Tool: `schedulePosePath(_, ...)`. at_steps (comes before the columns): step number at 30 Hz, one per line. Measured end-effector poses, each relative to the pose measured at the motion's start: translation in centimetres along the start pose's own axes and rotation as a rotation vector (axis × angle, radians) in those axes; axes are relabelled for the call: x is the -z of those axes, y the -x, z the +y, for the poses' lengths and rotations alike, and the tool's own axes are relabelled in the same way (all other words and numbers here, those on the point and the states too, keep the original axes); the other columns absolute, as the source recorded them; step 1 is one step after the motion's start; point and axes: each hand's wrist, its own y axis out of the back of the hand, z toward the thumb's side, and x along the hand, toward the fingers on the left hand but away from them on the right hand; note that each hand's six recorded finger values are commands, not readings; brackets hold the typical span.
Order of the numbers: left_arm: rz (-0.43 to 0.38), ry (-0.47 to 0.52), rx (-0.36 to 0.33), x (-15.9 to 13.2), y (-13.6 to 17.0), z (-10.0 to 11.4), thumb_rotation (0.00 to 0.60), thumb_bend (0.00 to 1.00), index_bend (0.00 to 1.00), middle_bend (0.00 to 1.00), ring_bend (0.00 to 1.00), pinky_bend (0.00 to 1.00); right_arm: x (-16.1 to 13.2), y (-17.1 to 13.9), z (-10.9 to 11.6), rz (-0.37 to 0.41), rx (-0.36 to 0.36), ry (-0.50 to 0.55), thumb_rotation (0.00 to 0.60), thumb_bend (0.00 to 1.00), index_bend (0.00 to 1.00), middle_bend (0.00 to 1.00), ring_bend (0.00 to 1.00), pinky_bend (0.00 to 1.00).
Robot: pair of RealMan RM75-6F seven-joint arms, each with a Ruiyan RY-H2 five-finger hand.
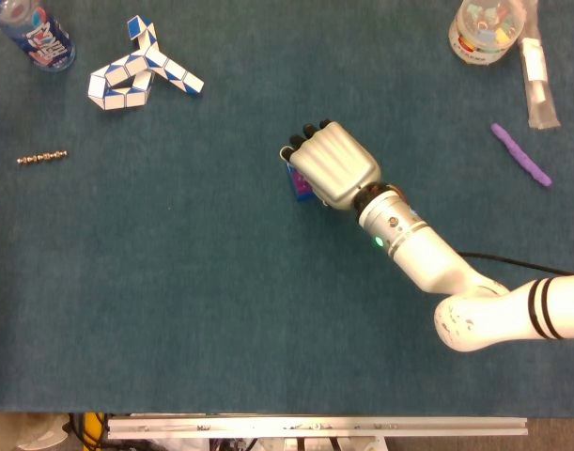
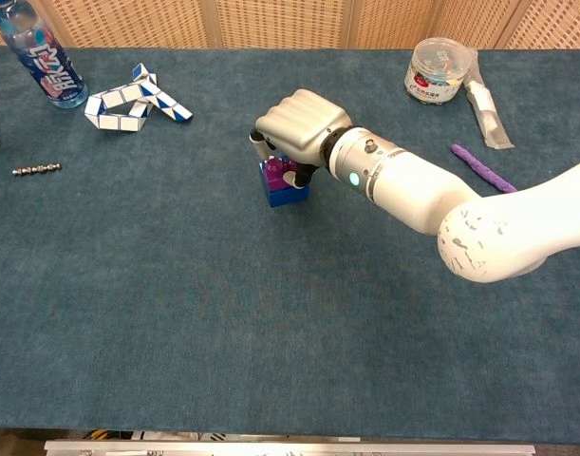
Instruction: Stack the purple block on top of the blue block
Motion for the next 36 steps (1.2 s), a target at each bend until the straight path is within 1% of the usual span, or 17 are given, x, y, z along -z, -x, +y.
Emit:
schedulePosePath(6,0.001,0.002,0.0,0.0,0.0,0.1,0.6,0.17,0.2,0.18,0.19,0.31,0.3,0.0,0.3,-0.005,0.012,0.006,0.6,0.29,0.38,0.35,0.28,0.36)
schedulePosePath(9,0.004,0.003,-0.005,0.1,0.1,0.2,0.6,0.17,0.2,0.18,0.19,0.31,0.5,-0.3,0.7,-0.004,0.023,0.026,0.6,0.29,0.38,0.35,0.27,0.36)
schedulePosePath(12,0.008,0.005,-0.006,0.2,0.1,0.2,0.6,0.17,0.2,0.18,0.19,0.31,0.7,-0.7,1.2,0.006,0.041,0.049,0.6,0.29,0.34,0.33,0.25,0.34)
schedulePosePath(15,0.007,0.006,-0.005,0.2,0.1,0.1,0.6,0.17,0.2,0.18,0.19,0.31,1.1,-1.3,1.5,0.022,0.058,0.065,0.6,0.3,0.23,0.27,0.2,0.28)
schedulePosePath(17,0.005,0.007,-0.003,0.1,0.1,0.1,0.6,0.17,0.2,0.18,0.19,0.31,1.3,-1.7,1.6,0.035,0.061,0.076,0.6,0.3,0.16,0.21,0.16,0.23)
schedulePosePath(22,0.003,0.009,-0.004,-0.1,0.1,0.1,0.6,0.17,0.2,0.18,0.19,0.31,1.7,-2.3,0.9,0.066,0.029,0.107,0.6,0.33,0.01,0.05,0.01,0.03)
schedulePosePath(24,0.006,0.01,-0.003,-0.1,0.2,0.1,0.6,0.17,0.2,0.18,0.19,0.31,1.7,-2.3,0.5,0.073,0.011,0.12,0.6,0.33,0.0,0.02,0.0,0.0)
schedulePosePath(27,0.009,0.01,0.0,0.0,0.2,0.1,0.6,0.17,0.2,0.18,0.19,0.31,1.7,-2.3,-0.1,0.086,-0.021,0.146,0.599,0.31,0.0,0.0,0.0,0.0)
schedulePosePath(28,0.01,0.01,0.001,0.0,0.2,0.1,0.6,0.17,0.2,0.18,0.19,0.31,1.6,-2.2,-0.3,0.091,-0.033,0.156,0.589,0.3,0.0,0.0,0.0,0.0)
schedulePosePath(30,0.013,0.01,0.003,0.0,0.2,0.1,0.6,0.17,0.2,0.18,0.19,0.31,1.6,-2.1,-0.6,0.096,-0.046,0.172,0.547,0.26,0.0,0.0,0.0,0.0)
schedulePosePath(31,0.015,0.011,0.003,0.0,0.3,0.1,0.6,0.17,0.2,0.18,0.19,0.31,1.5,-1.9,-0.6,0.097,-0.048,0.186,0.512,0.23,0.0,0.0,0.0,0.0)
schedulePosePath(32,0.017,0.012,0.004,0.1,0.3,0.1,0.6,0.17,0.2,0.18,0.19,0.31,1.5,-1.9,-0.7,0.098,-0.05,0.197,0.489,0.2,0.0,0.0,0.0,0.0)
schedulePosePath(34,0.02,0.014,0.004,0.1,0.3,0.1,0.6,0.17,0.2,0.18,0.19,0.31,1.4,-1.7,-0.8,0.104,-0.05,0.217,0.46,0.16,0.0,0.0,0.0,0.0)
schedulePosePath(36,0.024,0.017,0.002,0.2,0.3,0.2,0.6,0.17,0.2,0.18,0.19,0.31,1.3,-1.5,-0.9,0.109,-0.042,0.216,0.443,0.12,0.0,0.0,0.0,0.0)
